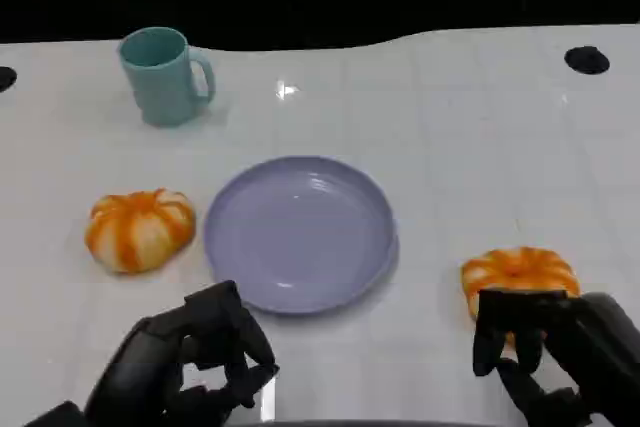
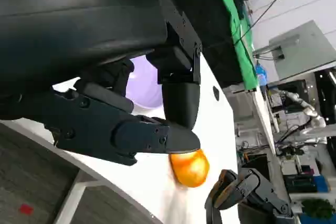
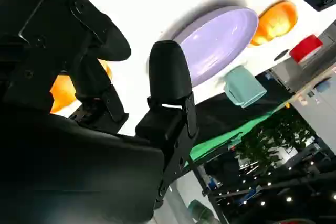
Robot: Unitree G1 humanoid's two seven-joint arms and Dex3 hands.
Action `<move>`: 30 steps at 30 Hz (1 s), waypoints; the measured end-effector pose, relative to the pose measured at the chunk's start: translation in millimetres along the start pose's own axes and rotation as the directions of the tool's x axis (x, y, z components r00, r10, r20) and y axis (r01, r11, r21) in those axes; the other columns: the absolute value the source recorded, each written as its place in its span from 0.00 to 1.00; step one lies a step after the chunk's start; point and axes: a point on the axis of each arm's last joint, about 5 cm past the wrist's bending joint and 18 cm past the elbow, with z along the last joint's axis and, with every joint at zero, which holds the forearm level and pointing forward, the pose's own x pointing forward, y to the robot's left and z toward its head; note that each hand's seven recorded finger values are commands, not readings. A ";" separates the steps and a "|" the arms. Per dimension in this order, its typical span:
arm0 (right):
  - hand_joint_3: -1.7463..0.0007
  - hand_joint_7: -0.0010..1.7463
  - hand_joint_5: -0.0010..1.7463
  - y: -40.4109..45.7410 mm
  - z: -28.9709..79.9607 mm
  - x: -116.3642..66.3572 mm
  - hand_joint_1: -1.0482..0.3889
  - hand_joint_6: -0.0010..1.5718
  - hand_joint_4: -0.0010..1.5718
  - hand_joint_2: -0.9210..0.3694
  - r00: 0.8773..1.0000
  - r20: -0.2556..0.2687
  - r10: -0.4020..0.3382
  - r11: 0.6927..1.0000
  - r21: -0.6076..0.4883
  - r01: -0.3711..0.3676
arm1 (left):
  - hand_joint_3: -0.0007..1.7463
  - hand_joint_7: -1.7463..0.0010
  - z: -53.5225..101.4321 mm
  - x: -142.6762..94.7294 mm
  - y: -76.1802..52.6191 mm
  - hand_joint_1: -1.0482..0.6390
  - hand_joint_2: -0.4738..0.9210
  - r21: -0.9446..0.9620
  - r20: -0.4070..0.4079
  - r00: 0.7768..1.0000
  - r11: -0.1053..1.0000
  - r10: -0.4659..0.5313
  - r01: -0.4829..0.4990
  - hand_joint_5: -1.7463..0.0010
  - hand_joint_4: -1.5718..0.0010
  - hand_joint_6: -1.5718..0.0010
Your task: Grasp the bread from the table and place it into the plate.
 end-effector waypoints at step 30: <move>0.18 0.72 0.96 -1.6 -0.5 2.9 0.73 0.48 0.51 0.54 1.000 0.006 -0.010 1.000 -0.004 0.010 | 0.18 0.10 0.0 -0.4 0.9 0.32 1.00 0.001 -0.001 1.000 1.000 0.005 -0.005 0.00 0.57 0.62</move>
